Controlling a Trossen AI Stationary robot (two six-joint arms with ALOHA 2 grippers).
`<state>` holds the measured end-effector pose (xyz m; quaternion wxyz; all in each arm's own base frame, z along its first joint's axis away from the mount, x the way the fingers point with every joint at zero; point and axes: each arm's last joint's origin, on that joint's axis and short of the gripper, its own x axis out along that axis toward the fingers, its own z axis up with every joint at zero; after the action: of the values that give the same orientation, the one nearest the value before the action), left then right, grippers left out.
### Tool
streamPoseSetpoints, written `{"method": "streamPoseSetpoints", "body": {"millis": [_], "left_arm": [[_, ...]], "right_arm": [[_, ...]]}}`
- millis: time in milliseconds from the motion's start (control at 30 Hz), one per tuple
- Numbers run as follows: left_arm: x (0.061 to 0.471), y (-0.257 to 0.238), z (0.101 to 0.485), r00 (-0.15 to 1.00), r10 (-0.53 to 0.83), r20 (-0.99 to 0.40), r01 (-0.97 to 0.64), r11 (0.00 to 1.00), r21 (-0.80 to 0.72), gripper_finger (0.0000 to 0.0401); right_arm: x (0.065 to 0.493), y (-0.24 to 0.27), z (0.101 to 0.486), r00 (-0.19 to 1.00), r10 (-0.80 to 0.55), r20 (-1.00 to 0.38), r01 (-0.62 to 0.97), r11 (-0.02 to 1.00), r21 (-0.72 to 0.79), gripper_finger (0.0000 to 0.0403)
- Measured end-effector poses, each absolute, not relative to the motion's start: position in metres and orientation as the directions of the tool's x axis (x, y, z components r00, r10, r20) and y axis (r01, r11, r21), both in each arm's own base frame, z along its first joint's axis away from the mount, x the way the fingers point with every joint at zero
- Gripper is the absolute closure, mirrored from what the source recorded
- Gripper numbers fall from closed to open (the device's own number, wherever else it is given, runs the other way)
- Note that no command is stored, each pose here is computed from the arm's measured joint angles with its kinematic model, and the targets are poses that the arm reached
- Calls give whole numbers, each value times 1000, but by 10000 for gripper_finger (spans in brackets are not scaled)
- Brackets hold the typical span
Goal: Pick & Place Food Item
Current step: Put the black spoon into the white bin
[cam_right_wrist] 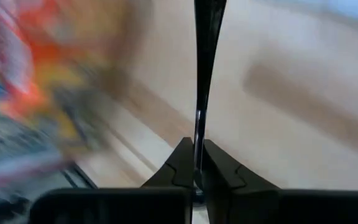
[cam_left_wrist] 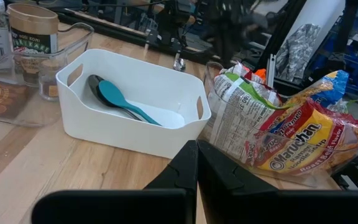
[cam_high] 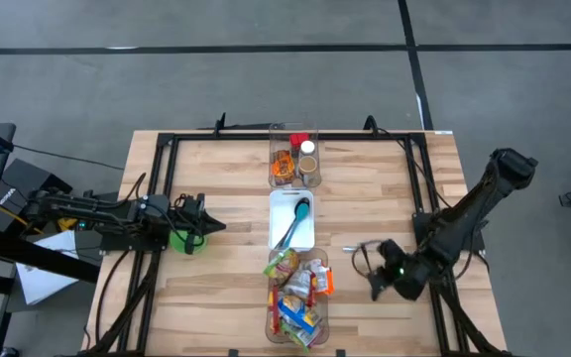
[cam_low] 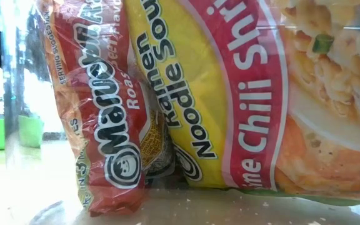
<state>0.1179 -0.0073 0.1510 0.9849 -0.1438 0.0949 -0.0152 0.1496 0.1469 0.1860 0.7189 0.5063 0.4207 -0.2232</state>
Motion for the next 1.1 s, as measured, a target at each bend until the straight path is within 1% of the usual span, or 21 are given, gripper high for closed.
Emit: {"method": "streamPoseSetpoints", "body": {"millis": [167, 367, 533, 667, 767, 867, 967, 1033, 1100], "left_arm": [[118, -7, 151, 982, -56, -183, 2, 958, -286, 401], [118, -7, 151, 982, -54, -183, -1, 958, -285, 401], [118, -7, 151, 982, -54, -182, -1, 958, -286, 401], [118, -7, 151, 982, -54, -182, 0, 958, -286, 401], [118, -7, 151, 982, -54, -183, 0, 958, -286, 401], [118, -7, 151, 982, -55, -182, 0, 958, -286, 401], [118, -7, 151, 982, -54, -180, 1, 958, -286, 401], [118, -7, 151, 983, -55, -177, 2, 958, -286, 401], [118, -7, 152, 983, -55, -176, 3, 958, -286, 401]], "right_arm": [[163, 123, 207, 667, 63, -743, 666, 397, 632, 397], [180, 91, 225, 761, -10, -649, 588, 435, 683, 397], [196, 62, 238, 830, -88, -551, 510, 522, 684, 396], [209, 38, 247, 873, -93, -479, 434, 599, 674, 396], [218, 21, 250, 894, -94, -439, 373, 698, 611, 395], [225, 8, 250, 902, -117, -415, 335, 797, 503, 395], [231, -2, 247, 900, -123, -418, 299, 871, 390, 395], [237, -7, 247, 897, -105, -429, 254, 916, 309, 395], [244, -9, 250, 900, -61, -432, 173, 959, 224, 395]]}}
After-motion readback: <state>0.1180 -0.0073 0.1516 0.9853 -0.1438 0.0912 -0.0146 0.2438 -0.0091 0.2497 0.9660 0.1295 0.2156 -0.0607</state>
